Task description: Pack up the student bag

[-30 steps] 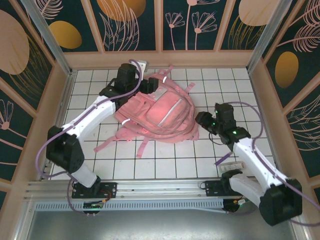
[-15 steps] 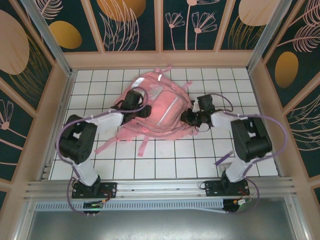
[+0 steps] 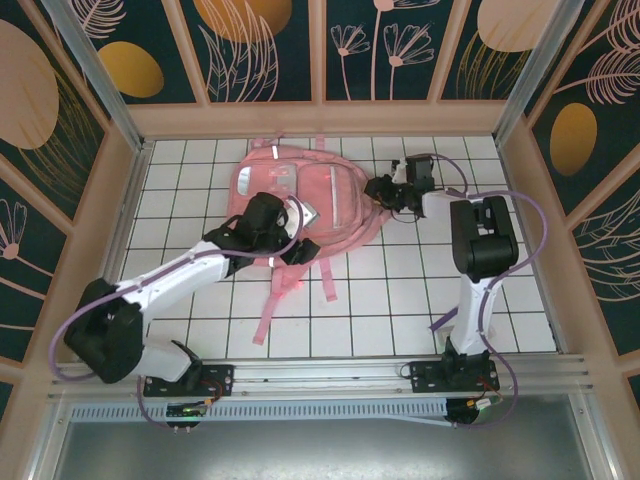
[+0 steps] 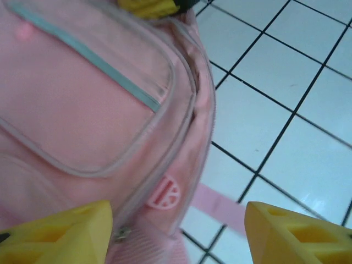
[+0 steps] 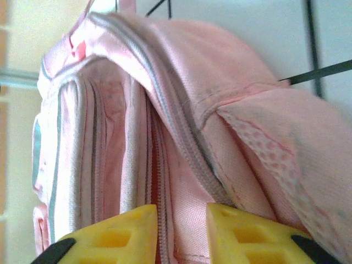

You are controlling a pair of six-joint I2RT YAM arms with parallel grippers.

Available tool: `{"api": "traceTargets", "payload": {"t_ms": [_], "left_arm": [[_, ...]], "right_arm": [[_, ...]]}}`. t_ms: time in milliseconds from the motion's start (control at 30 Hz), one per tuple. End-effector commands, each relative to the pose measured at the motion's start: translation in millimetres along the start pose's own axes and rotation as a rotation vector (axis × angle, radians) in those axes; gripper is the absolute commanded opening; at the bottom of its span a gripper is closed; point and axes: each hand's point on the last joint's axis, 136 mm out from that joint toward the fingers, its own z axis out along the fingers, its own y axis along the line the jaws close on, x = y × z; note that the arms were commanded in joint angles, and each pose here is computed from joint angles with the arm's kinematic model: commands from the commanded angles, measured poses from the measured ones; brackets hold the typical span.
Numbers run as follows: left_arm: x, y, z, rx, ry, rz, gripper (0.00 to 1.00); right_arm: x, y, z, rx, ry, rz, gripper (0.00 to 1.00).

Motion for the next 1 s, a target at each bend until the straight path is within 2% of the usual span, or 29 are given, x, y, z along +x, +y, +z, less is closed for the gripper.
{"api": "traceTargets", "payload": {"t_ms": [0, 67, 133, 267, 333, 367, 467, 500, 567, 600, 633, 700, 800, 833, 967], "left_arm": [[17.9, 22.3, -9.3, -0.100, 0.083, 0.356, 0.61], [36.2, 46.7, -4.5, -0.162, 0.164, 0.406, 0.56], [54.0, 60.0, 4.1, -0.159, 0.229, 0.423, 0.56], [68.6, 76.4, 23.3, -0.175, 0.256, 0.410, 0.56], [85.0, 86.5, 34.0, -0.189, 0.322, 0.434, 0.56], [94.6, 91.0, 38.4, -0.195, 0.366, 0.448, 0.59], [127.5, 93.8, 46.3, -0.167, 0.497, 0.475, 0.74], [142.7, 90.8, 50.9, -0.136, 0.541, 0.463, 0.76], [148.7, 85.2, 53.1, -0.112, 0.537, 0.443, 0.77], [147.1, 81.5, 53.9, -0.098, 0.516, 0.432, 0.75], [143.8, 78.5, 55.3, -0.087, 0.492, 0.417, 0.69], [133.3, 67.4, 57.7, -0.034, 0.437, 0.388, 0.41], [112.1, 40.3, 57.4, 0.117, 0.358, 0.328, 0.03], [91.1, 34.1, 53.1, 0.147, 0.300, 0.310, 0.00], [36.7, 11.3, 34.0, 0.233, 0.110, 0.200, 0.00]], "right_arm": [[-13.5, 17.2, -37.9, 0.012, -0.060, 0.004, 0.33], [-2.8, 28.1, -53.9, 0.009, -0.046, -0.010, 0.33], [15.0, 38.6, -68.4, 0.007, -0.024, -0.034, 0.33], [49.4, 50.1, -88.3, 0.044, 0.009, -0.087, 0.34], [66.5, 57.0, -95.9, 0.053, 0.019, -0.111, 0.34], [74.2, 60.7, -98.3, 0.050, 0.026, -0.121, 0.35], [96.2, 68.0, -102.9, 0.041, 0.052, -0.130, 0.36], [102.1, 70.8, -103.4, 0.034, 0.063, -0.134, 0.36], [111.3, 73.3, -103.1, 0.033, 0.082, -0.132, 0.36], [116.0, 76.7, -102.2, 0.027, 0.095, -0.133, 0.36], [119.0, 79.9, -101.7, 0.019, 0.102, -0.135, 0.36], [126.8, 87.9, -97.4, 0.001, 0.122, -0.139, 0.36], [139.7, 98.9, -87.2, -0.026, 0.157, -0.152, 0.34], [145.9, 102.2, -82.8, -0.035, 0.168, -0.163, 0.32], [175.7, 123.8, -56.9, -0.057, 0.205, -0.219, 0.27]]}}
